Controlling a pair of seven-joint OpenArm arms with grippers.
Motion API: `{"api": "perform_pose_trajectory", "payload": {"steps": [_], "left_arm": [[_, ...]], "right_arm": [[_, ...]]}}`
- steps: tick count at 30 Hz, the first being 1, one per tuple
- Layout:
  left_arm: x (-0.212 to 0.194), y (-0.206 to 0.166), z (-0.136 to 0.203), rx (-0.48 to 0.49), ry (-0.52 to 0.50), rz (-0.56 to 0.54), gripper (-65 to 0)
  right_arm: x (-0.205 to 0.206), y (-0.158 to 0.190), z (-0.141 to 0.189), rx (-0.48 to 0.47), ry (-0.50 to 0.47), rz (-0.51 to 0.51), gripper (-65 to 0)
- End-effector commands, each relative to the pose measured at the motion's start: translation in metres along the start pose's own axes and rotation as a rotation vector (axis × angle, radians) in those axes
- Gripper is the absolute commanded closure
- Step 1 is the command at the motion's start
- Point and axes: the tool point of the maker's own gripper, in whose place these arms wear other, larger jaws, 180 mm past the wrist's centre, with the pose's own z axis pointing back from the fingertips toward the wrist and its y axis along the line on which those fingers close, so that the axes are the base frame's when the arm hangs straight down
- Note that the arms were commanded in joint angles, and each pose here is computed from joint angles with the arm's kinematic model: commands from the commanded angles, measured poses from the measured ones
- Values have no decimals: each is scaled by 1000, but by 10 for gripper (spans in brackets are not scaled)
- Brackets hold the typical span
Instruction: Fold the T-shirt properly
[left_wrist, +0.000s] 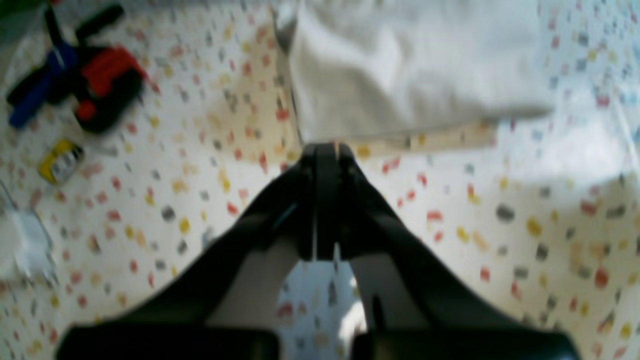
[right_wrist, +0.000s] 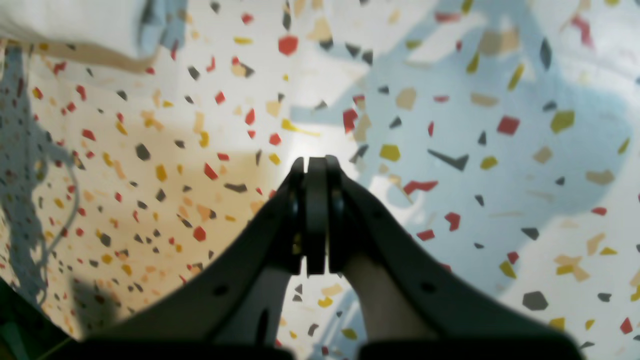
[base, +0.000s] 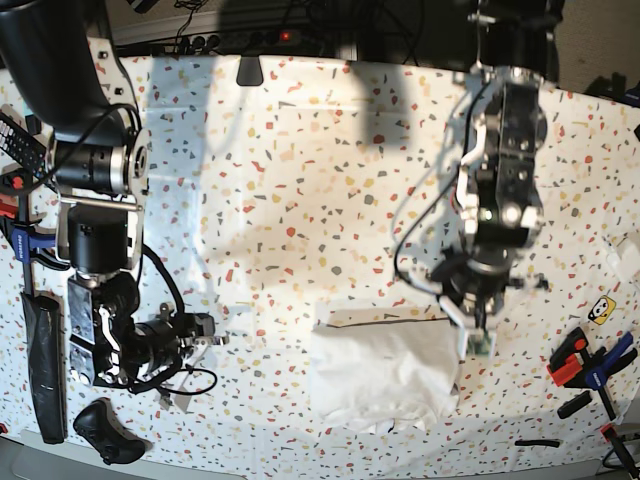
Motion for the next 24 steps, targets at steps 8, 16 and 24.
{"api": "perform_pose_trajectory", "payload": {"steps": [8,16,24], "left_arm": [[-10,23,36,141,-46,-107,0],[-15,26,63,156,-65,-108,0],[-27,24,65,151,-32,-110,0]], "right_arm": [[12,-1,8,1,-44,18,0],[8,-13,29,-26,-125,36,0],[7,-20,112,-72,-452,43,0]]}}
